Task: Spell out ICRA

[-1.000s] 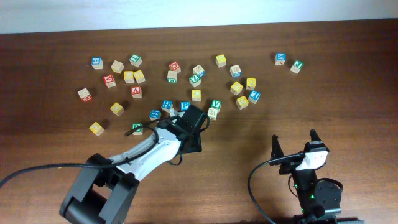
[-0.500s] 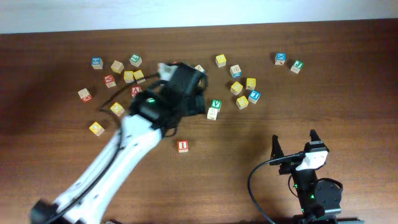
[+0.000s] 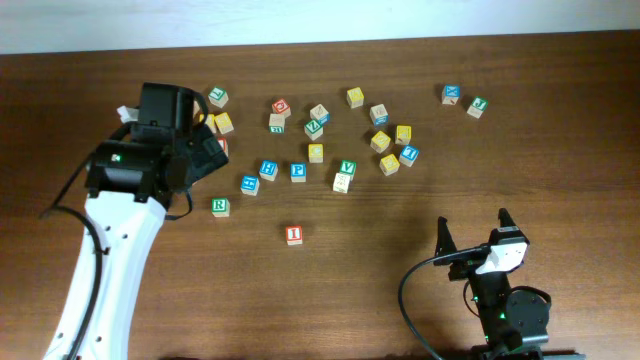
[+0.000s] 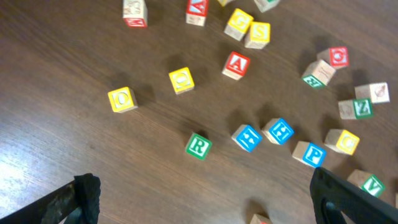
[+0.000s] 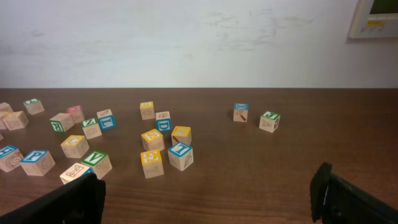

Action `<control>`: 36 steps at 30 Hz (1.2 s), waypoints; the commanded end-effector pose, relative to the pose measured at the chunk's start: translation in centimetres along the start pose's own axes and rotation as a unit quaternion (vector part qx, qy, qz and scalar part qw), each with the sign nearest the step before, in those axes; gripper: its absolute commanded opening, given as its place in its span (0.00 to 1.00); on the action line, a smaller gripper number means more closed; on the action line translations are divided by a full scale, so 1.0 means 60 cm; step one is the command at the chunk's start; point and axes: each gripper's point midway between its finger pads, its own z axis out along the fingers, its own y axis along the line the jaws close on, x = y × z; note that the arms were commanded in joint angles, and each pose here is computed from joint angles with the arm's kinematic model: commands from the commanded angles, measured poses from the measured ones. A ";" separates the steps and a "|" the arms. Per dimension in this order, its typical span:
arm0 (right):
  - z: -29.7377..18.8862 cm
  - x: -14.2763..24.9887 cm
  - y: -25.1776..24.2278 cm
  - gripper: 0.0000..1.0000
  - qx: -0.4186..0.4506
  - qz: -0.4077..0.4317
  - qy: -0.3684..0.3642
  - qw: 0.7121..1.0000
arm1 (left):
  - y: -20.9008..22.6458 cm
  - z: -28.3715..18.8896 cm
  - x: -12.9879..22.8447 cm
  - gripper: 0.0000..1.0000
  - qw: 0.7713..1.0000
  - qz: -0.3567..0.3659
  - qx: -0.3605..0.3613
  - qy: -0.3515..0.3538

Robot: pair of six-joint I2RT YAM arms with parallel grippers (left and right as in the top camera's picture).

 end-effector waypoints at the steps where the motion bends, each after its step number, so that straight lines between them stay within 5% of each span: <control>1: 0.000 0.003 -0.004 0.98 0.005 0.002 0.001 1.000 | 0.016 0.007 -0.009 0.99 1.000 -0.006 -0.012 -0.003; 16: 0.000 0.003 -0.004 0.98 0.005 0.002 0.001 1.000 | 0.032 0.104 -0.011 0.99 0.993 0.097 -0.018 0.064; 36: 0.000 0.003 -0.004 0.98 0.005 0.002 0.001 1.000 | 0.037 0.150 -0.004 0.99 0.988 0.118 -0.013 0.098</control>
